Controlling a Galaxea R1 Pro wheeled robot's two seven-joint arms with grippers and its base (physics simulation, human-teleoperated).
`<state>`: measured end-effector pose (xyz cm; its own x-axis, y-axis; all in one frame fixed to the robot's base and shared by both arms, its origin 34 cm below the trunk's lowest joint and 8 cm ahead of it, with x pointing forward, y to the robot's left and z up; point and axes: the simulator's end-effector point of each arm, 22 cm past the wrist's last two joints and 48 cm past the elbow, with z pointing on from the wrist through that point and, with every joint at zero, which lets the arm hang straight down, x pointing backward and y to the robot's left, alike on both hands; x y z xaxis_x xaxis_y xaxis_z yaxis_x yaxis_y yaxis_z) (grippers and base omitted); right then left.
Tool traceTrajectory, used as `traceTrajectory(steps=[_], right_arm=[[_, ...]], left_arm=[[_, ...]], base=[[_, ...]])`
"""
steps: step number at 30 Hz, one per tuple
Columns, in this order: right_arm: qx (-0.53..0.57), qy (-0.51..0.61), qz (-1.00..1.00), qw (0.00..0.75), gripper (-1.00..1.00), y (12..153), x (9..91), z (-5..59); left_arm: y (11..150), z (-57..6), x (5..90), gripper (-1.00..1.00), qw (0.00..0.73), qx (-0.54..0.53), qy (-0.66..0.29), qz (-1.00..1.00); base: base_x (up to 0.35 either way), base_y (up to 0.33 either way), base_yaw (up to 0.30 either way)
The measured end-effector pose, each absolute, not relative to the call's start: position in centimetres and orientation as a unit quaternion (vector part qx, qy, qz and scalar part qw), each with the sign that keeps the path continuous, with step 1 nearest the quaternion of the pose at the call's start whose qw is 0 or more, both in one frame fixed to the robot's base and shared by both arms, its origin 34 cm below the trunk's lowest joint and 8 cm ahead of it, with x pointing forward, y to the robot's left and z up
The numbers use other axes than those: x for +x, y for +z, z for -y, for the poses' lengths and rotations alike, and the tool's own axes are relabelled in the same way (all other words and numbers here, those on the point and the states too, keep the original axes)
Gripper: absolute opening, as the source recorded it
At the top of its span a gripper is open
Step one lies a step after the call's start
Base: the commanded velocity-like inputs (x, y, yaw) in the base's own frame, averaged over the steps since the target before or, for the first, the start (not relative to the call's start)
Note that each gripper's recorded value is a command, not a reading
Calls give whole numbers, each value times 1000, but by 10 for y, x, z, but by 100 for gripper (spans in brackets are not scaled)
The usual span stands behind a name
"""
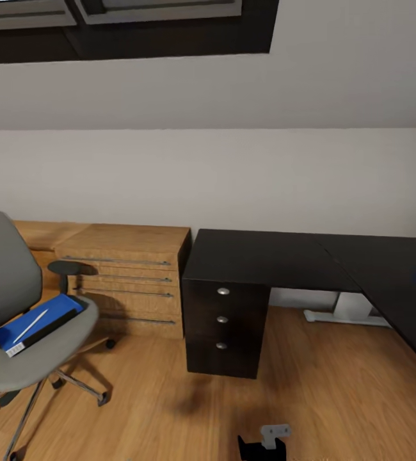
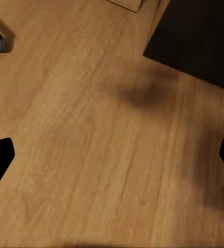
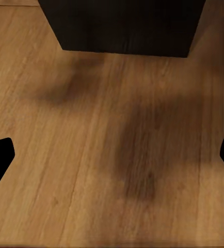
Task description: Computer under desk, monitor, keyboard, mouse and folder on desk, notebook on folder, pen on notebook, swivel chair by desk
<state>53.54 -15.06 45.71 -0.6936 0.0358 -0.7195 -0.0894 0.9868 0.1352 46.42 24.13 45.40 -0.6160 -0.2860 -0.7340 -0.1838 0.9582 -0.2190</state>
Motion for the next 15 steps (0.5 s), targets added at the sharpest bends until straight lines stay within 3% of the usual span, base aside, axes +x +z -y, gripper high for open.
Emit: traceTrajectory(steps=[9,15], right_arm=[[-14,80,-918,387,100,454,533,150],[-14,81,-919,386,100,453,532,149]], left_arm=[[451,-241,462,100,414,-131,-61,-899],[451,-241,461,100,413,-131,-61,-899]], base=[[0,9,-137],[39,155,-221]])
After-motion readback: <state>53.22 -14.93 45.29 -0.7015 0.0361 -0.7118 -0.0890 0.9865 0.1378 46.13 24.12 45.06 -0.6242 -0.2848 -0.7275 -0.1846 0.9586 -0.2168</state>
